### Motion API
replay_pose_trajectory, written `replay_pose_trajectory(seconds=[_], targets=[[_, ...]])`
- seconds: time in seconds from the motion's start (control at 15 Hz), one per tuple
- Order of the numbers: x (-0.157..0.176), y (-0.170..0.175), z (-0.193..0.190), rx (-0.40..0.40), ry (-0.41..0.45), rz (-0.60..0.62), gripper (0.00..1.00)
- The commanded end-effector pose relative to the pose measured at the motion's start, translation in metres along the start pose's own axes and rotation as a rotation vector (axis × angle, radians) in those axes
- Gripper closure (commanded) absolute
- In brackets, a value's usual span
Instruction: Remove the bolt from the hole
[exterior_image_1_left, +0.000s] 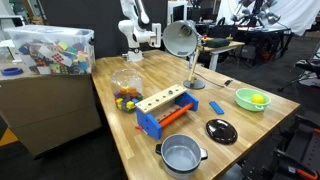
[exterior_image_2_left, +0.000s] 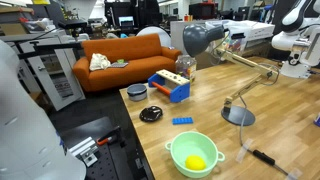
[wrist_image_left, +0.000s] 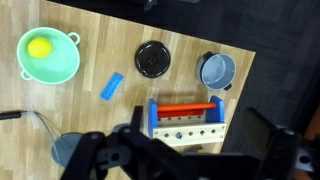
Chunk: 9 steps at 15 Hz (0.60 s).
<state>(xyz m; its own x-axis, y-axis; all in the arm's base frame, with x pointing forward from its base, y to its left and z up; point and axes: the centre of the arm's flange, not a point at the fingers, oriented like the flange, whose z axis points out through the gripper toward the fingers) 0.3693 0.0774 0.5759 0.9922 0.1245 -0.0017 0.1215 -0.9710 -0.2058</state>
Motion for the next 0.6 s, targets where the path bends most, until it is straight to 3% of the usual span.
replay_pose_trajectory(seconds=[0.0,0.27,0.53], targets=[[0.0,0.0,0.0,0.0,0.001,0.0,0.0],[0.017,-0.031,0.016,-0.046,-0.021,-0.084,0.0],[0.057,-0.084,0.058,-0.152,-0.03,-0.129,0.0]])
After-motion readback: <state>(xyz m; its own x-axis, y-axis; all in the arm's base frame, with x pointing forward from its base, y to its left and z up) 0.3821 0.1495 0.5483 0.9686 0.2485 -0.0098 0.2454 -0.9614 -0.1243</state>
